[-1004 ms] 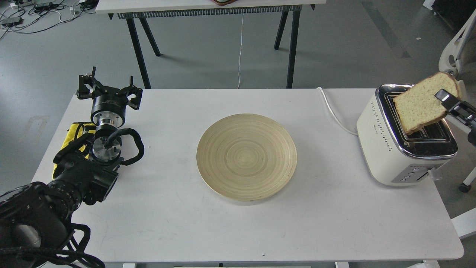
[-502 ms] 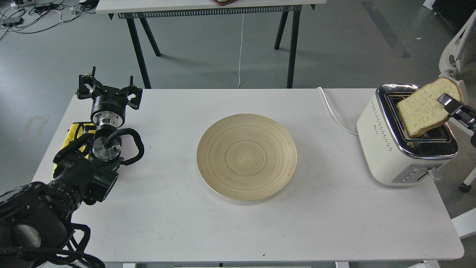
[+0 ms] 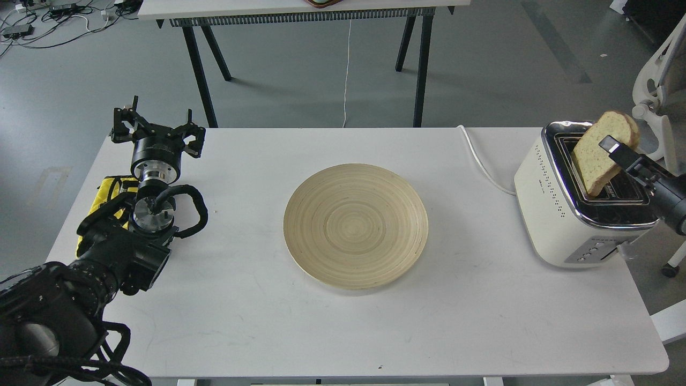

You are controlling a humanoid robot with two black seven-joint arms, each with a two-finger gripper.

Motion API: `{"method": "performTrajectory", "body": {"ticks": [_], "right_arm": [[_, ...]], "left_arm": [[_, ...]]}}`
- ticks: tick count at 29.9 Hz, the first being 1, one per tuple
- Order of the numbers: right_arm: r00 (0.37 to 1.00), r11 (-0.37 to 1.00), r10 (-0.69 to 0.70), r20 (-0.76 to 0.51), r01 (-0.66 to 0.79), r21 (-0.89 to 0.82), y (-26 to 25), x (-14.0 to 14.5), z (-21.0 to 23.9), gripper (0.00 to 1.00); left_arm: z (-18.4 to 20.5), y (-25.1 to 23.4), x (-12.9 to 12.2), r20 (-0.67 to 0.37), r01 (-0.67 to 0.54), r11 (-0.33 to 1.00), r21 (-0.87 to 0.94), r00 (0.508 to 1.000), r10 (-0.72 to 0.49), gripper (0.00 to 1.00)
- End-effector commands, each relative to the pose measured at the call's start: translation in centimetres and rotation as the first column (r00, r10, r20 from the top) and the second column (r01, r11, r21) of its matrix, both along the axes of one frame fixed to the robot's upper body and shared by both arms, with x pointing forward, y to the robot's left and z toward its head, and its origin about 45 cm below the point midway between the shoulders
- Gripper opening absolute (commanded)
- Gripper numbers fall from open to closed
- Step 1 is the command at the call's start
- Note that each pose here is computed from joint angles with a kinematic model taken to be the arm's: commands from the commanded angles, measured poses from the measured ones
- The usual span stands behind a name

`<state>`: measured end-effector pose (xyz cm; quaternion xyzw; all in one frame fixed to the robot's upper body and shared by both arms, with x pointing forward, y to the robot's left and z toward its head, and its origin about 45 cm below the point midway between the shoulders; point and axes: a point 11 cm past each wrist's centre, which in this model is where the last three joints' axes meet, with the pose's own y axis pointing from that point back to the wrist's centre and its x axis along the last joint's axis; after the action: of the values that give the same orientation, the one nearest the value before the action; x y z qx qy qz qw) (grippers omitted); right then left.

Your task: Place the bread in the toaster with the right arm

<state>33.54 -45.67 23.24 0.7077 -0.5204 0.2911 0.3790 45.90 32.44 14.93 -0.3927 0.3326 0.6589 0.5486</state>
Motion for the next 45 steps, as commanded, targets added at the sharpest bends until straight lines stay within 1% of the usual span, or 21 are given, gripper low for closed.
{"method": "performTrajectory", "body": {"ticks": [1, 6, 9, 12, 14, 18, 20, 22, 26, 28, 31, 34, 36, 40, 42, 45], "right_arm": [[1.000, 1.000, -0.001, 0.019, 0.001, 0.010, 0.2, 0.4, 0.6, 0.74], [0.999, 1.000, 0.010, 0.051, -0.011, 0.018, 0.6, 1.2, 1.9, 0.81], [0.995, 0.998, 0.018, 0.094, -0.024, 0.065, 1.7, 1.8, 3.5, 0.85], [0.993, 0.978, 0.017, 0.117, -0.041, 0.204, 3.7, 2.2, 5.4, 0.93], [0.993, 0.950, 0.031, 0.110, -0.063, 0.306, 5.0, 2.3, 6.6, 0.96], [0.989, 0.858, 0.069, 0.127, -0.124, 0.498, 7.7, 2.9, 9.0, 0.97], [0.991, 0.760, 0.066, 0.120, -0.128, 0.637, 9.7, 3.5, 8.8, 0.97], [0.993, 0.607, 0.056, 0.106, -0.118, 0.786, 12.2, 4.3, 8.3, 0.97], [0.996, 0.345, 0.047, 0.070, -0.082, 0.935, 16.1, 5.3, 6.9, 0.97], [0.996, 0.229, 0.061, 0.061, -0.073, 0.971, 18.7, 5.8, 6.1, 0.97], [0.994, 0.048, 0.095, 0.044, -0.049, 0.998, 21.6, 7.3, 3.8, 0.98], [0.993, -0.170, 0.113, 0.029, -0.009, 0.985, 23.4, 8.7, 0.8, 0.98], [0.994, -0.274, 0.106, 0.016, 0.014, 0.962, 23.8, 9.1, -1.0, 0.98], [0.993, -0.363, 0.116, -0.005, 0.047, 0.930, 24.7, 9.2, -3.8, 0.98], [0.993, -0.380, 0.121, -0.017, 0.062, 0.923, 25.2, 9.0, -4.7, 0.98], [0.995, -0.392, 0.101, -0.018, 0.056, 0.918, 25.0, 9.1, -4.9, 0.98]], "left_arm": [[-0.1, 0.0, 0.0, -0.001, 0.001, 1.000, -0.001, 1.000, -0.001, 1.00], [0.0, 0.0, 0.0, -0.001, 0.000, 1.000, 0.000, 1.000, 0.000, 1.00], [0.0, 0.0, 0.0, -0.001, 0.000, 1.000, 0.000, 1.000, 0.000, 1.00], [0.0, 0.0, 0.0, -0.001, 0.000, 1.000, 0.000, 1.000, 0.000, 1.00], [0.0, 0.0, 0.0, -0.001, 0.000, 1.000, 0.000, 1.000, 0.000, 1.00], [0.0, 0.0, 0.0, 0.001, 0.000, 1.000, 0.000, 1.000, 0.000, 1.00], [0.0, 0.0, 0.0, -0.001, 0.000, 1.000, 0.000, 1.000, 0.000, 1.00], [0.0, 0.0, 0.0, -0.001, 0.000, 1.000, 0.000, 1.000, 0.000, 1.00], [0.0, 0.0, 0.0, -0.001, 0.000, 1.000, 0.000, 1.000, 0.000, 1.00], [0.0, 0.0, 0.0, -0.001, 0.000, 1.000, 0.000, 1.000, 0.000, 1.00], [0.0, 0.0, 0.0, 0.001, 0.000, 1.000, 0.000, 1.000, 0.000, 1.00], [0.0, 0.0, 0.0, -0.001, 0.000, 1.000, 0.000, 1.000, 0.000, 1.00], [-0.1, 0.0, 0.0, -0.001, 0.001, 1.000, -0.001, 1.000, -0.001, 1.00], [0.0, 0.0, 0.0, 0.001, 0.000, 1.000, 0.000, 1.000, 0.000, 1.00], [0.0, 0.0, 0.0, -0.001, 0.000, 1.000, 0.000, 1.000, 0.000, 1.00], [0.0, 0.0, 0.0, 0.001, 0.000, 1.000, 0.000, 1.000, 0.000, 1.00]]}}
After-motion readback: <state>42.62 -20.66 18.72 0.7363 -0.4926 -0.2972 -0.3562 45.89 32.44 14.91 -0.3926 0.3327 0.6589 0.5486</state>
